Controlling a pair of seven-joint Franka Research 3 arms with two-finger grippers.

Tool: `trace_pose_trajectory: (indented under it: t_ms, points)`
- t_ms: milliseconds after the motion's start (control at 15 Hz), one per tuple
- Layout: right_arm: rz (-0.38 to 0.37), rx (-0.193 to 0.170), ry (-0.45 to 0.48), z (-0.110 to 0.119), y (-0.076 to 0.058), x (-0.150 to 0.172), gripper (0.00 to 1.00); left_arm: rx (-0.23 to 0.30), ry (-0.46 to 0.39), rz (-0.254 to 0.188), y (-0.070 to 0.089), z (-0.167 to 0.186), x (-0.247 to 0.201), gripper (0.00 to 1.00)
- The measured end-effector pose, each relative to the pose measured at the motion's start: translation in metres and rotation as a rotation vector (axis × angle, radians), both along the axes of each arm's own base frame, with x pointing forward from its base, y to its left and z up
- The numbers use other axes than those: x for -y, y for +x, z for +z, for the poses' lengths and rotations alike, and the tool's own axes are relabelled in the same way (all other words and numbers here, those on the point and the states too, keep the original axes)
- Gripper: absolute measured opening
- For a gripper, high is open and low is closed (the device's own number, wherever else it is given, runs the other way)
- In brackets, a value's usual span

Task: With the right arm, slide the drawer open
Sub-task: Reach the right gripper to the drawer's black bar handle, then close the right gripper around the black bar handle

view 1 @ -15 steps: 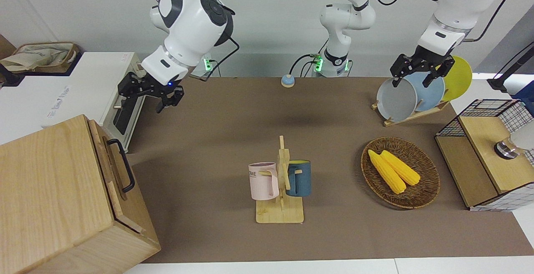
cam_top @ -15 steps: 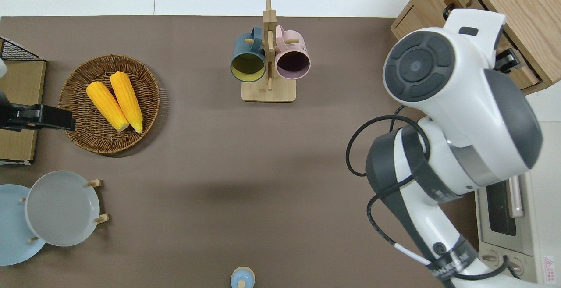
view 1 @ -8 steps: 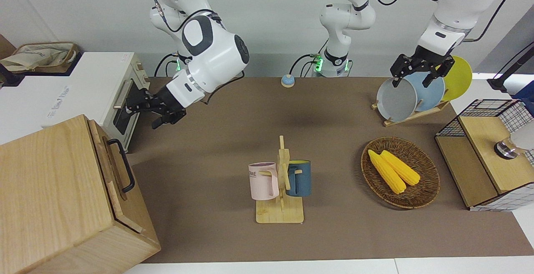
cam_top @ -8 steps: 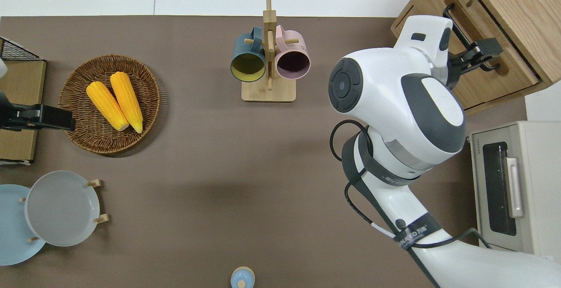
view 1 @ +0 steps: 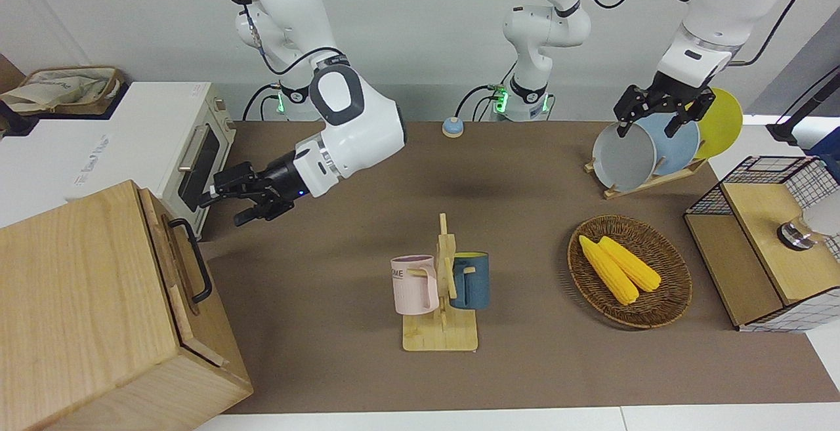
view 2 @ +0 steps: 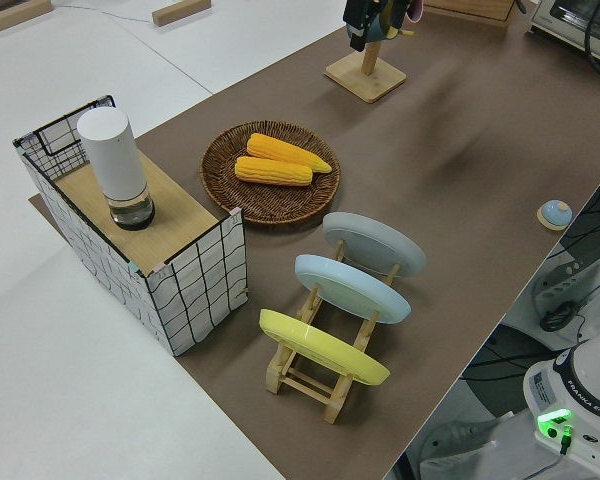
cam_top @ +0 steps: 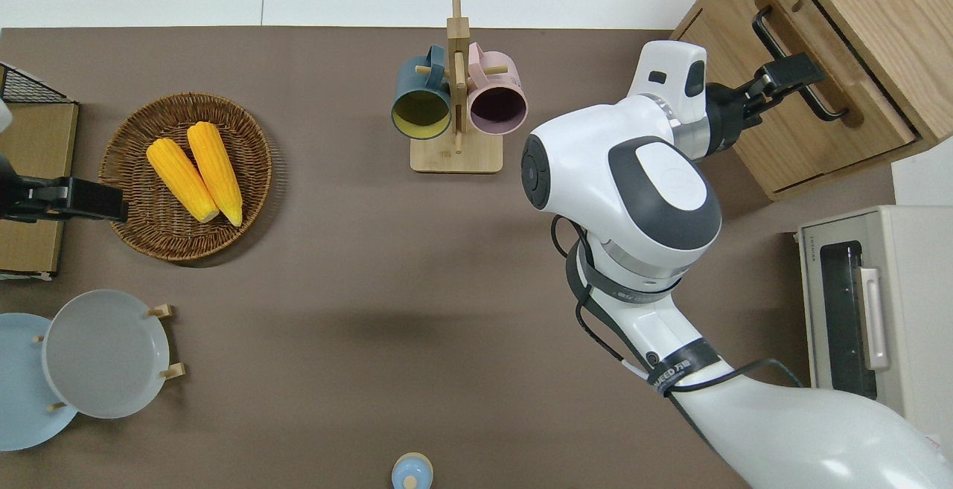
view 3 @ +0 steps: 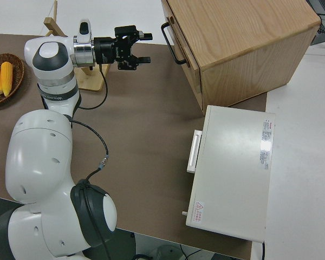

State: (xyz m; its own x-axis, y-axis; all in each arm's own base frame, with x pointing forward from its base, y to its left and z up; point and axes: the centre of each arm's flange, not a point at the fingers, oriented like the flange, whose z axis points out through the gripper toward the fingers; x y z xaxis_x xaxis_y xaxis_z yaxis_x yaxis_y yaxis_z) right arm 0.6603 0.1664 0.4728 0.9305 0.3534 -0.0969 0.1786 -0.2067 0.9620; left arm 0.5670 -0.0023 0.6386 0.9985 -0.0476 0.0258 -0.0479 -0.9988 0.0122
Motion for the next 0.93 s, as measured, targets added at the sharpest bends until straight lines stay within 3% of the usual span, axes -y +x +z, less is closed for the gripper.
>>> trace_pose_trajectory:
  t_ms: [400,933]
  points:
    - [0.042,0.084,-0.132,-0.048,0.009,0.003,0.99,0.0,0.0,0.0,0.0,0.0,0.0,1.0]
    - [0.078,0.112,-0.215,-0.066,0.019,0.022,0.98,0.0,0.0,0.0,0.0,0.0,0.0,1.0]
